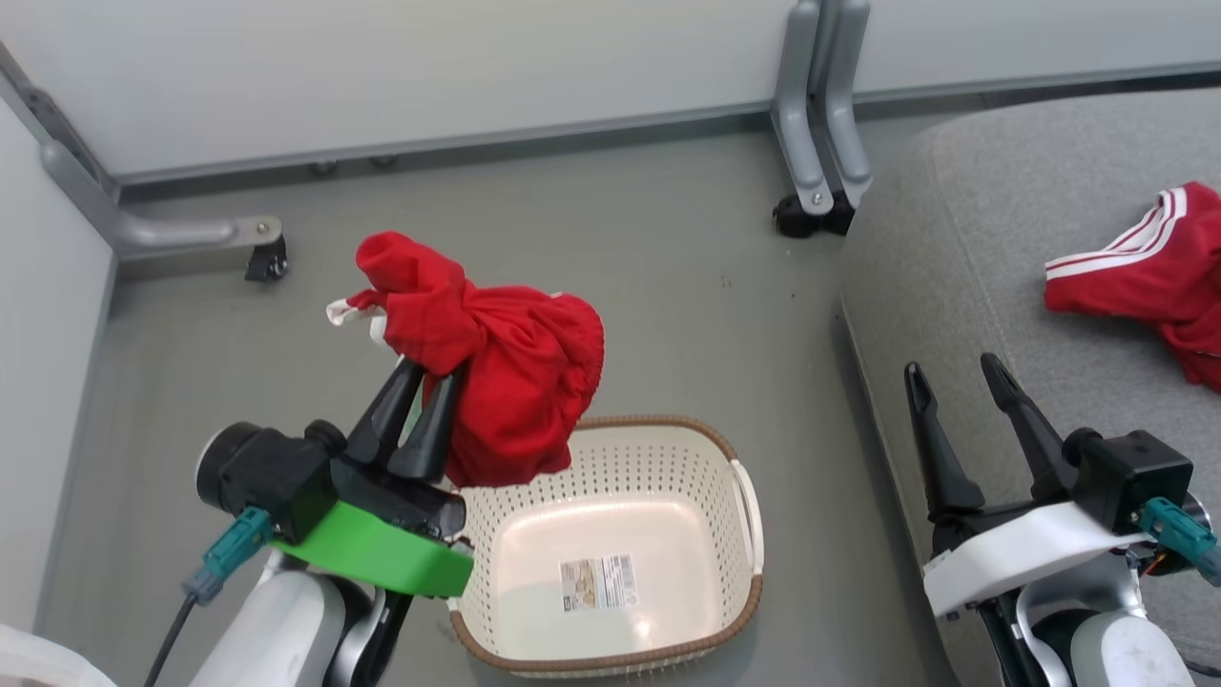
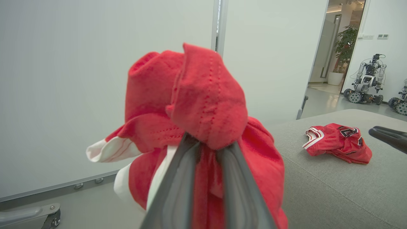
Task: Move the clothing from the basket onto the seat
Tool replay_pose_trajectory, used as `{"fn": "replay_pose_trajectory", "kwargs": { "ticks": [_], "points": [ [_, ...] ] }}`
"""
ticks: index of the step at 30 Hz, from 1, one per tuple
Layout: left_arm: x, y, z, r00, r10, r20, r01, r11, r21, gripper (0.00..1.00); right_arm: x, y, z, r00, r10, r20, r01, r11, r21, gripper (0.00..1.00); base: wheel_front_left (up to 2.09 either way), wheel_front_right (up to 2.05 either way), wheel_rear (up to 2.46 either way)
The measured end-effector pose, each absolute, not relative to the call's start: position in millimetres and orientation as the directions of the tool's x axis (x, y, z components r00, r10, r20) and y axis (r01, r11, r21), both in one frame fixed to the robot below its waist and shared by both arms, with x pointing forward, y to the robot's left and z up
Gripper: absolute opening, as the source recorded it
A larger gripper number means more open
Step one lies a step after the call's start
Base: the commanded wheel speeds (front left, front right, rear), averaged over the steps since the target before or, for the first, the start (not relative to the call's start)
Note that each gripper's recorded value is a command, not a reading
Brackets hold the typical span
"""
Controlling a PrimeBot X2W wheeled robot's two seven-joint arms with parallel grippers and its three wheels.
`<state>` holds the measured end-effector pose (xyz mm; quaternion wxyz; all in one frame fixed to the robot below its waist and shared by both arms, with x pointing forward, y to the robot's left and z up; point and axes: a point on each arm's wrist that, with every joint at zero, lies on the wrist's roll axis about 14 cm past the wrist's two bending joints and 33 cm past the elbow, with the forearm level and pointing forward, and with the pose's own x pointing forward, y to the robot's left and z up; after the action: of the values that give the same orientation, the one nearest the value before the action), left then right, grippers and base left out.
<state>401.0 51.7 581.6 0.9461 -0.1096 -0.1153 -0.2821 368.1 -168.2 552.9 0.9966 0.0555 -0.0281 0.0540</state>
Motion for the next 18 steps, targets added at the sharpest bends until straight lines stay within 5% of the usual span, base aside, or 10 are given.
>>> {"fn": "replay_pose_trajectory", "kwargs": {
  "ticks": [18],
  "points": [
    [357,33,596,0.765,-0.577,0.287,0.626,0.770,-0.120,0.00,333,-169,567,0.991,0.098,0.095,-0.109,0.986,0.125,1.00,0.00,0.00,0.00]
  ]
}}
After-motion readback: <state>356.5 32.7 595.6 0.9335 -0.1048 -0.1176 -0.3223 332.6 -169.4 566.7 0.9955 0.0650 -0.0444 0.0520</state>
